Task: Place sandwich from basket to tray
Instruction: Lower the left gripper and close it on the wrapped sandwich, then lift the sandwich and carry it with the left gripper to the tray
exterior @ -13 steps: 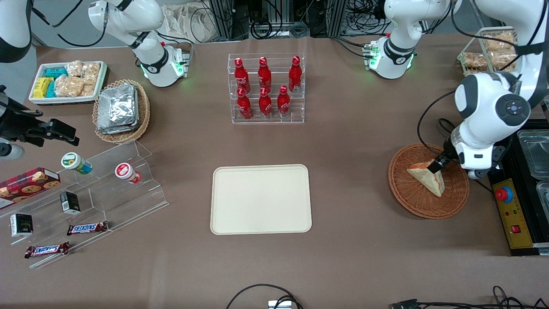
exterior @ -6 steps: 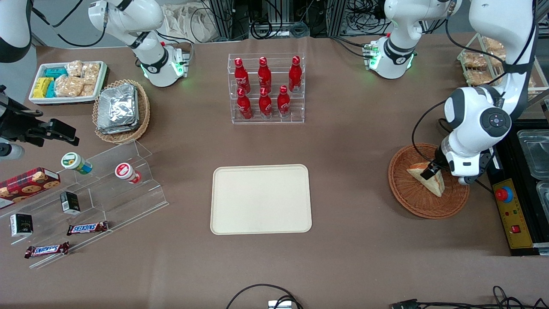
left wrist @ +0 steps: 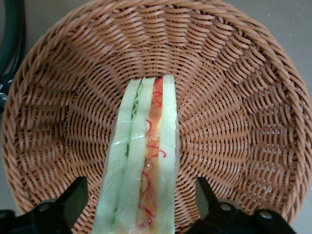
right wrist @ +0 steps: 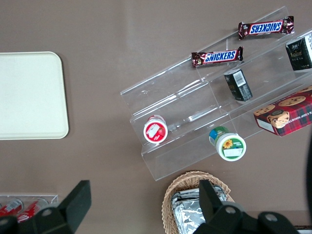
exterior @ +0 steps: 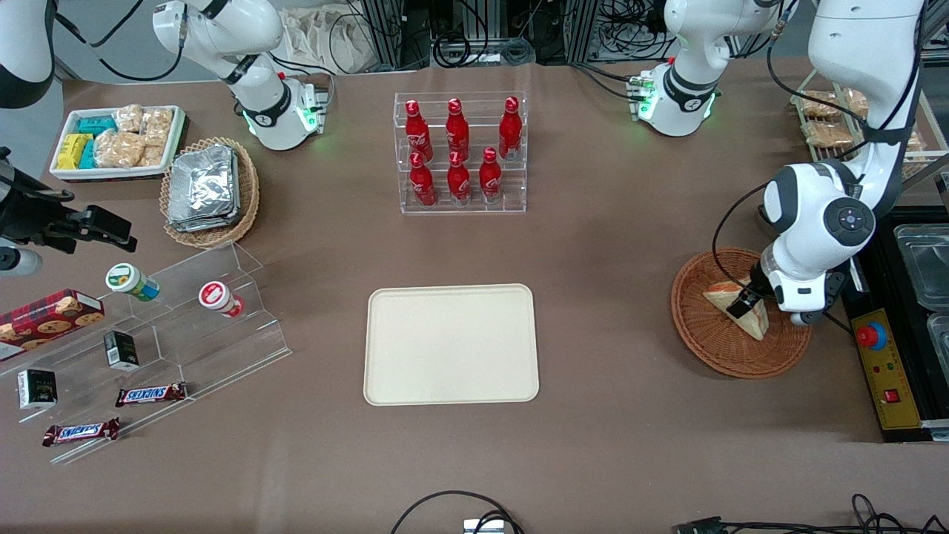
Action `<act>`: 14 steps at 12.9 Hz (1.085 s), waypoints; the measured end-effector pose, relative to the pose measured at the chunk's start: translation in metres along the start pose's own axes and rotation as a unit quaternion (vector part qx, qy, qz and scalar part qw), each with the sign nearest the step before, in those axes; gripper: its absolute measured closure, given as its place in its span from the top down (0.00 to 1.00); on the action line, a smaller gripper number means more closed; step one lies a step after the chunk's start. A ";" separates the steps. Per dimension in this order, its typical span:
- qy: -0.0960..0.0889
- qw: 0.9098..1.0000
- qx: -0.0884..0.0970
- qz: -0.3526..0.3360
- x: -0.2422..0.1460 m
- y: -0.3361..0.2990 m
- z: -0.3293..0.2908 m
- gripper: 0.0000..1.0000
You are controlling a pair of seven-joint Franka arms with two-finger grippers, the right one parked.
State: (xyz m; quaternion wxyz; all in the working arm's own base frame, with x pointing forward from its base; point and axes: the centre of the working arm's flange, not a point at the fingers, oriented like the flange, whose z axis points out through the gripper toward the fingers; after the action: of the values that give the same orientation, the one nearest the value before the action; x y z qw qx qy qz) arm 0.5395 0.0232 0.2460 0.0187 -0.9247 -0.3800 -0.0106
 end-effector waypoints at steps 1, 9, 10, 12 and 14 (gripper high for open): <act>0.000 1.000 0.000 0.000 0.000 0.000 0.003 0.94; 0.000 1.000 0.001 0.004 0.002 0.001 -0.002 0.22; -0.002 1.000 0.004 0.014 0.001 0.003 -0.013 0.22; -0.007 0.998 0.011 0.061 -0.002 0.012 -0.050 0.21; -0.002 0.992 0.009 0.128 -0.008 0.024 -0.098 0.19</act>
State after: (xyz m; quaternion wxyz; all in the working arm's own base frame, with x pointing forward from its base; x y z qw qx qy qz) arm 0.5499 -0.0039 0.3429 0.0272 -0.9655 -0.2591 -0.0028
